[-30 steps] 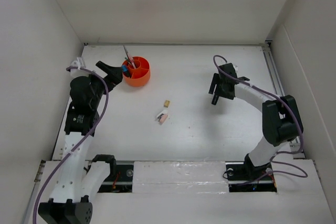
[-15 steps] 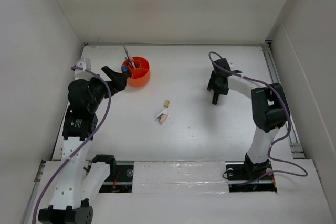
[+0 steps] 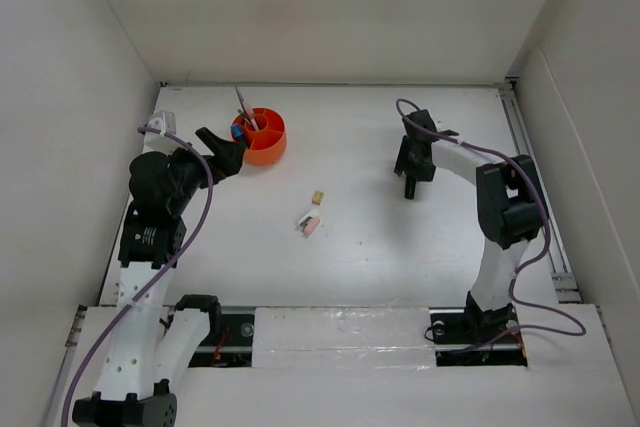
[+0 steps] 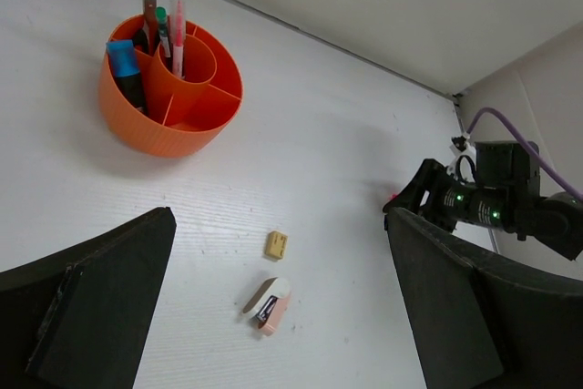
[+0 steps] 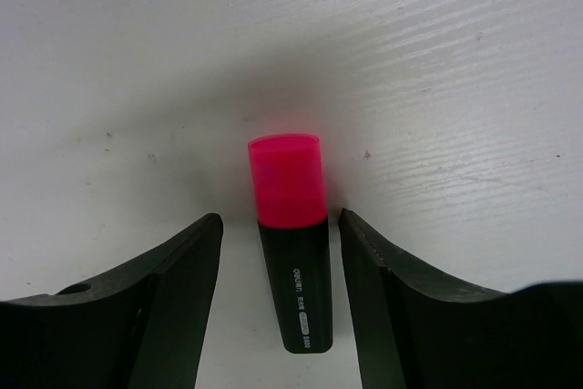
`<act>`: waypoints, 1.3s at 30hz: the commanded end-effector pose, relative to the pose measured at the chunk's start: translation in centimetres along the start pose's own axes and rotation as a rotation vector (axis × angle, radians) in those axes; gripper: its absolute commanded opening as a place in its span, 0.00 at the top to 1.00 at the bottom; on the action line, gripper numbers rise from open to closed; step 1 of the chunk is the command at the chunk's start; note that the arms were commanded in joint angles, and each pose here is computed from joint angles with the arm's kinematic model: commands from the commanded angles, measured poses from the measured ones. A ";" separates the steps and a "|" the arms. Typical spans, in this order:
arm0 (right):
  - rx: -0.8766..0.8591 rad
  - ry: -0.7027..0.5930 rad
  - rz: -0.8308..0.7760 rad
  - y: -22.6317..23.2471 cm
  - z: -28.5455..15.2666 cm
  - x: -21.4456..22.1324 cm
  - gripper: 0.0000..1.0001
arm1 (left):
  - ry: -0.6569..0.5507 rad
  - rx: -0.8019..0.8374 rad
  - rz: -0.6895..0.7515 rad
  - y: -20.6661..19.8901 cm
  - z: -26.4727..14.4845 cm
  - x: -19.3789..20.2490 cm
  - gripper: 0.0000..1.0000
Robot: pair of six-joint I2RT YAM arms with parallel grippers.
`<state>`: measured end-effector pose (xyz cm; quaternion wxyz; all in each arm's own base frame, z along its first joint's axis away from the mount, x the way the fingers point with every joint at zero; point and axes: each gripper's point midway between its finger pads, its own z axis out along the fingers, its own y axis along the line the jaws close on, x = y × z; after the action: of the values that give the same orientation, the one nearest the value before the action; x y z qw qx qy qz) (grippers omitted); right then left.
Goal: Sort the stationery into containers
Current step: Pick up the pen from the center of the board.
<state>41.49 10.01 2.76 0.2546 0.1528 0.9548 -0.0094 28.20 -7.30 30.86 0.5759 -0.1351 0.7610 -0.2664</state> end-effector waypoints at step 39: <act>-0.461 -0.257 -0.234 10.1 -15.1 4.5 1.00 | 0.189 0.284 -0.028 -4.1 0.8 3.6 0.00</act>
<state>32.92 17.19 8.43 0.3129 0.0189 0.9468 0.0727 27.80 -10.22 30.59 0.5440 -0.0783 0.7679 -0.3291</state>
